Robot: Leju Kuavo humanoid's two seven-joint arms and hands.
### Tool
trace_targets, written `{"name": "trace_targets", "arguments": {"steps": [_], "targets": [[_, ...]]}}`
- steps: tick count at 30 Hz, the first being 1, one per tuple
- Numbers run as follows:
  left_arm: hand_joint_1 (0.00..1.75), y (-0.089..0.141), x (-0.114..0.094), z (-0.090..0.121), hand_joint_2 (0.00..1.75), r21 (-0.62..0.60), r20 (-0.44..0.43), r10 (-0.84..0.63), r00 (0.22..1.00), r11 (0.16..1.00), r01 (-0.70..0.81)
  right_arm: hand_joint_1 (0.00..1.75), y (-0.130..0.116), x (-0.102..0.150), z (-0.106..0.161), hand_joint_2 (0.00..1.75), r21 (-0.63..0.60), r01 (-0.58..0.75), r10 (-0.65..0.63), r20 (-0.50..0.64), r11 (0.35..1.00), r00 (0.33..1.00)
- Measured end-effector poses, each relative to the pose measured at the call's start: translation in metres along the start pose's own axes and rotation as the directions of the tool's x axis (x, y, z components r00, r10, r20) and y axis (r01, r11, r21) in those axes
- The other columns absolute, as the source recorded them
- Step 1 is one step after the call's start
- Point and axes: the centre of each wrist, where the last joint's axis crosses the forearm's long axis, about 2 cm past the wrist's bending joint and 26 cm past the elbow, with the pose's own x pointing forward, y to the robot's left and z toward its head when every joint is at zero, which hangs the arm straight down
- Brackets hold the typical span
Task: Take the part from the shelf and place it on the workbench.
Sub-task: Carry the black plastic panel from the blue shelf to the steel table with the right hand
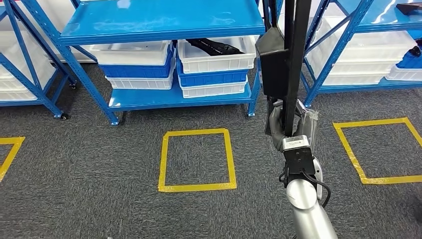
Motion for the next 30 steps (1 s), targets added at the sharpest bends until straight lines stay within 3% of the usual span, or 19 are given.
{"name": "trace_targets", "arguments": {"steps": [30], "targets": [[0.0, 0.009, -0.004, 0.004, 1.75, 0.039, 0.03, 0.01, 1.0, 0.999, -0.011, 1.75, 0.01, -0.006, -0.016, 1.75, -0.012, 0.009, -0.009, -0.013, 1.0, 1.0]]}}
